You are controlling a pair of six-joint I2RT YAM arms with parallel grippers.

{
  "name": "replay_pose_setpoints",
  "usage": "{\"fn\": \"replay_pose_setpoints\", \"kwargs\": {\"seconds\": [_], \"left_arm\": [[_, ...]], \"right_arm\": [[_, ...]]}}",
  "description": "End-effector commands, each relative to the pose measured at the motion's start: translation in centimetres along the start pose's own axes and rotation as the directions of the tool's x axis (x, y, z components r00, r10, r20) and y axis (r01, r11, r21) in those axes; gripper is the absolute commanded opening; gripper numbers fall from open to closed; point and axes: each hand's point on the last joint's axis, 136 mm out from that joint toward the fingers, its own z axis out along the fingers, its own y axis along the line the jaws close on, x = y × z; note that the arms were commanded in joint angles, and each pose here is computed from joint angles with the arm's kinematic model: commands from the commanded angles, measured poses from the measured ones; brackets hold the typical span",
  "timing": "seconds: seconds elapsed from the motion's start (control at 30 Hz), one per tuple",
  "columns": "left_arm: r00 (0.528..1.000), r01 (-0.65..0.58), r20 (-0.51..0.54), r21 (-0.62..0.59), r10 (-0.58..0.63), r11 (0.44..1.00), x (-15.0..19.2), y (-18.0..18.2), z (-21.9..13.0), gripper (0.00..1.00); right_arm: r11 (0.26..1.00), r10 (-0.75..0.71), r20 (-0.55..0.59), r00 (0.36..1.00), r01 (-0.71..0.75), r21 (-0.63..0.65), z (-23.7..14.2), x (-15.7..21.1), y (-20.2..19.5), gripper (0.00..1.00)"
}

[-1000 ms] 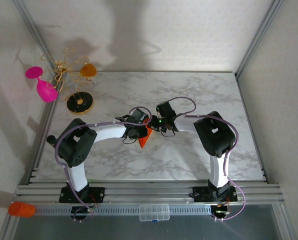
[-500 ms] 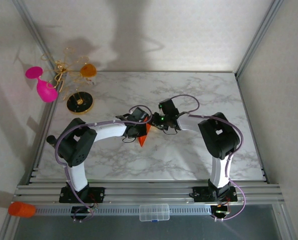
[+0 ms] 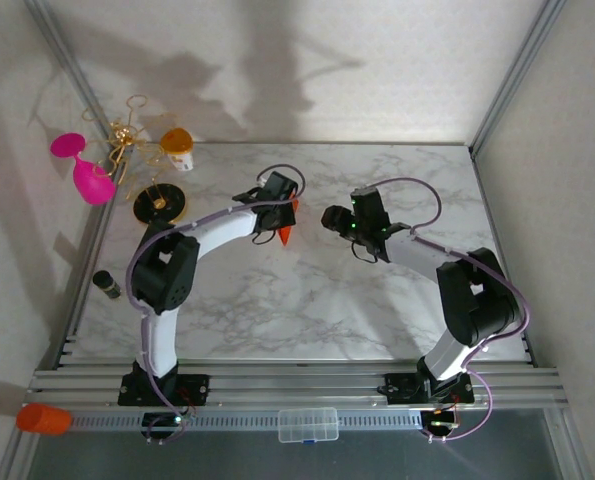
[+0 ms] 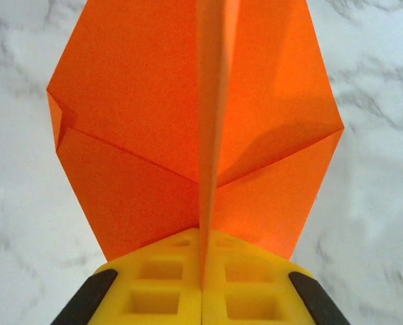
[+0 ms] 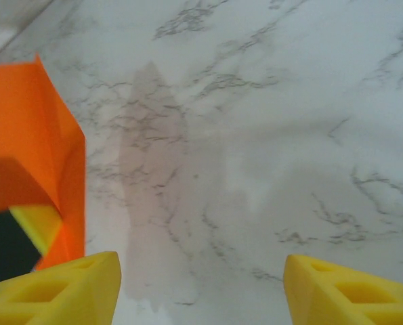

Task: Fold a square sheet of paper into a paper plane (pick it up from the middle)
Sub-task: Move the paper plane to the top-center of the table.

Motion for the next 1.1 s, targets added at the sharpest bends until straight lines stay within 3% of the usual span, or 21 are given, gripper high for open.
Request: {"fn": "replay_pose_setpoints", "kwargs": {"seconds": [0.0, 0.23, 0.43, 0.73, 1.07], "left_arm": [[0.998, -0.056, -0.013, -0.095, 0.055, 0.994, -0.2, 1.0, 2.0, 0.06], [0.993, -0.115, -0.047, -0.162, 0.109, 0.98, -0.1, 1.3, 5.0, 0.08], [0.992, -0.124, -0.053, -0.169, 0.116, 0.978, -0.2, 1.1, 6.0, 0.1], [0.991, -0.131, -0.065, -0.184, 0.121, 0.974, 0.3, 1.2, 6.8, 0.24], [0.985, -0.165, -0.094, -0.221, 0.147, 0.961, 1.6, 1.7, 7.9, 0.34]], "right_arm": [[0.998, -0.049, 0.055, 0.997, 0.046, 0.05, -0.5, -0.7, -1.0, 0.7], [0.993, -0.108, 0.135, 0.985, 0.1, 0.065, -1.9, -1.8, -1.3, 0.87], [0.993, -0.109, 0.14, 0.984, 0.1, 0.068, -2.1, -1.8, -1.5, 0.88], [0.995, -0.086, 0.116, 0.989, 0.081, 0.054, -1.9, -0.9, -1.7, 0.88], [0.996, -0.079, 0.097, 0.992, 0.075, 0.044, -1.5, -0.4, -1.8, 0.87]]}}
